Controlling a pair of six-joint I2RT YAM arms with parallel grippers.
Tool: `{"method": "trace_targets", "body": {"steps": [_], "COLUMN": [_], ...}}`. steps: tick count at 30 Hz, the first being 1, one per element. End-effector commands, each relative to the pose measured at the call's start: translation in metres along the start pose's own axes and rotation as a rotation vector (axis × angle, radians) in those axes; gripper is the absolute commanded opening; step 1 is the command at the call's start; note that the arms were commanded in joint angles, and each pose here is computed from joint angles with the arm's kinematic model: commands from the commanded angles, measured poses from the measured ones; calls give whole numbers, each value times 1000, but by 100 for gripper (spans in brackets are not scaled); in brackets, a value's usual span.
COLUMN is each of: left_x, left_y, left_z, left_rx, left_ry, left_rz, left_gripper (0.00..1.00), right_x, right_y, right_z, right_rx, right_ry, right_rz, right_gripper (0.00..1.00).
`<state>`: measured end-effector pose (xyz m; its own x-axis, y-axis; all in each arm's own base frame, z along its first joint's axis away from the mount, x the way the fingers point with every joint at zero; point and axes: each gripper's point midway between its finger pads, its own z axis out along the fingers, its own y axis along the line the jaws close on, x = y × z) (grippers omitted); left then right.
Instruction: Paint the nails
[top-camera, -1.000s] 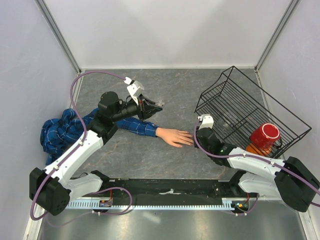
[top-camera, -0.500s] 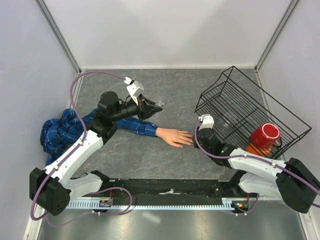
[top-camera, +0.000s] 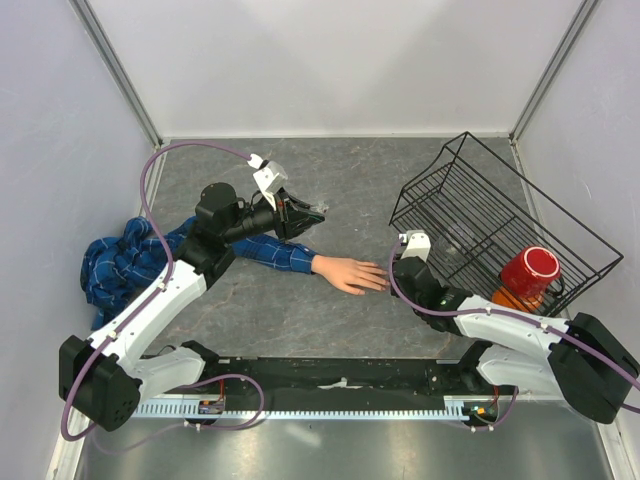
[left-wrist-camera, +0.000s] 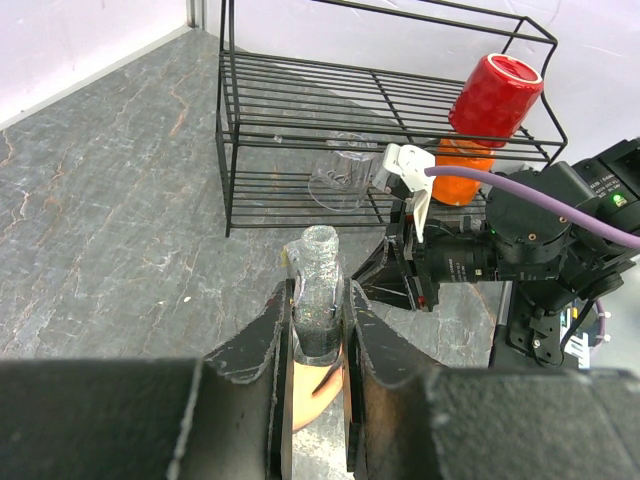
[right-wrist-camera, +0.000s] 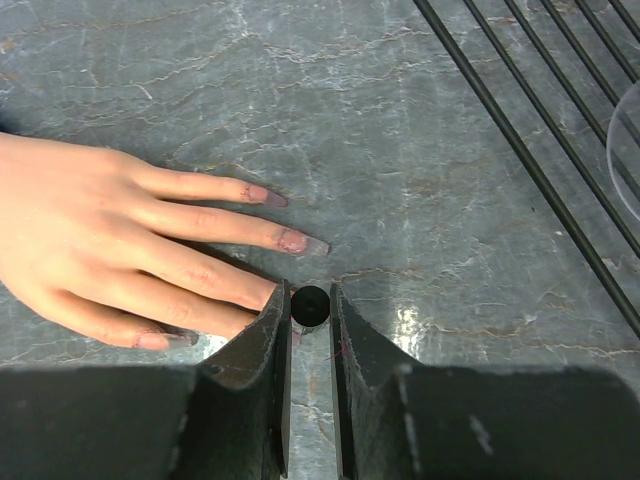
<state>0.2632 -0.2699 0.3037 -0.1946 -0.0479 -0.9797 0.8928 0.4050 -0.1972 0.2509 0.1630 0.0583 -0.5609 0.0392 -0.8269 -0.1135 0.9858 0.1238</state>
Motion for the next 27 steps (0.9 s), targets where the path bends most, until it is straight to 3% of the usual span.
{"method": "trace_targets", "body": {"steps": [1,27], "left_x": [-27,-27], "left_y": [-7,-7], "left_z": [0,1], "left_rx": [28,33], "left_ry": [-67,-64], "left_rz": [27,23], "left_gripper": [2,2], "right_x": [-11,-20], "right_y": [-1,15], "right_z": [1,-5], "right_rx": [30,-87], "right_ry": [-28,-67], "right_rz": [29,14], "right_gripper": [0,0]}}
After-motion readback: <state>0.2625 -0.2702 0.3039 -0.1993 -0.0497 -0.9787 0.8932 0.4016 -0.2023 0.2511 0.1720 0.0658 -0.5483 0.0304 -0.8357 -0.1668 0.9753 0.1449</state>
